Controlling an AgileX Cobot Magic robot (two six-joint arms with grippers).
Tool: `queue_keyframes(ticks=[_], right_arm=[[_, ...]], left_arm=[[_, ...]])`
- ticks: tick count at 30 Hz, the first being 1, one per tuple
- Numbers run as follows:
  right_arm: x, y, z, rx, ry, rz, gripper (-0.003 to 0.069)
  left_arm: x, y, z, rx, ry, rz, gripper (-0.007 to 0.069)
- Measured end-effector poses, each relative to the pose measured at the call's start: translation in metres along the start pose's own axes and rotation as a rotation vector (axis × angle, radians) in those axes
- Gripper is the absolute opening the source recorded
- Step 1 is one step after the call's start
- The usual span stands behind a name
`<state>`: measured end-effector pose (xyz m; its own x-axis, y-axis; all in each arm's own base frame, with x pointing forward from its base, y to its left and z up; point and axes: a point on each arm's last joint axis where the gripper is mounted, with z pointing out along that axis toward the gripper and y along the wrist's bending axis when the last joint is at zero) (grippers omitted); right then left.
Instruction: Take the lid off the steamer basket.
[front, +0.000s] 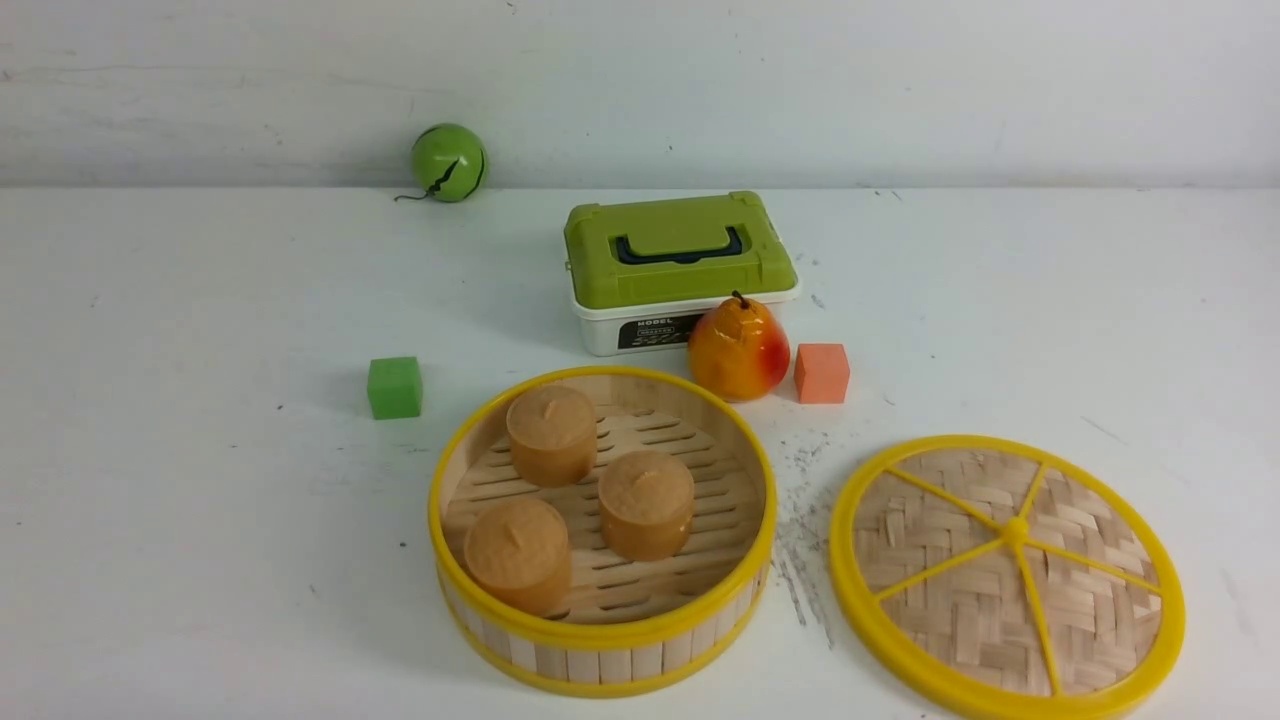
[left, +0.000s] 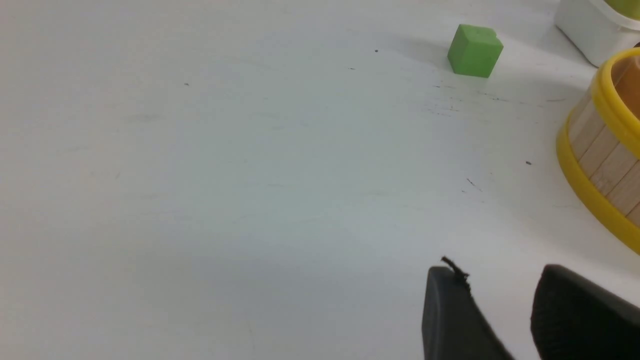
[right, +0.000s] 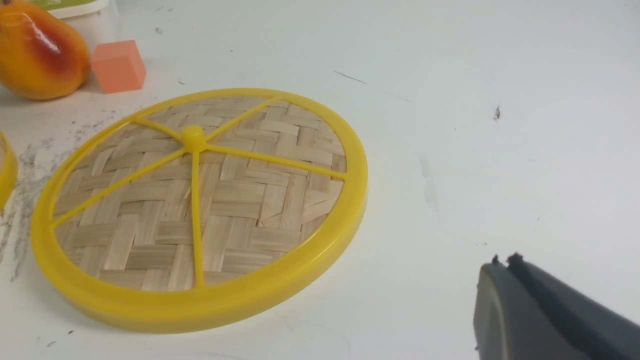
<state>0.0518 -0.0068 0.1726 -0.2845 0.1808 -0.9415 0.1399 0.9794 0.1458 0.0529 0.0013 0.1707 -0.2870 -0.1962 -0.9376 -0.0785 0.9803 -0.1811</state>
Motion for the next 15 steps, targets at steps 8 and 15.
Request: queue_keyframes(ticks=[8, 15], right_arm=[[-0.0001, 0.0, 0.0, 0.0, 0.0, 0.0, 0.0], [-0.0001, 0.0, 0.0, 0.0, 0.0, 0.0, 0.0007]], left_arm=[[-0.0001, 0.0, 0.0, 0.0, -0.001, 0.0, 0.0239], [-0.0001, 0.0, 0.0, 0.0, -0.001, 0.0, 0.0239]])
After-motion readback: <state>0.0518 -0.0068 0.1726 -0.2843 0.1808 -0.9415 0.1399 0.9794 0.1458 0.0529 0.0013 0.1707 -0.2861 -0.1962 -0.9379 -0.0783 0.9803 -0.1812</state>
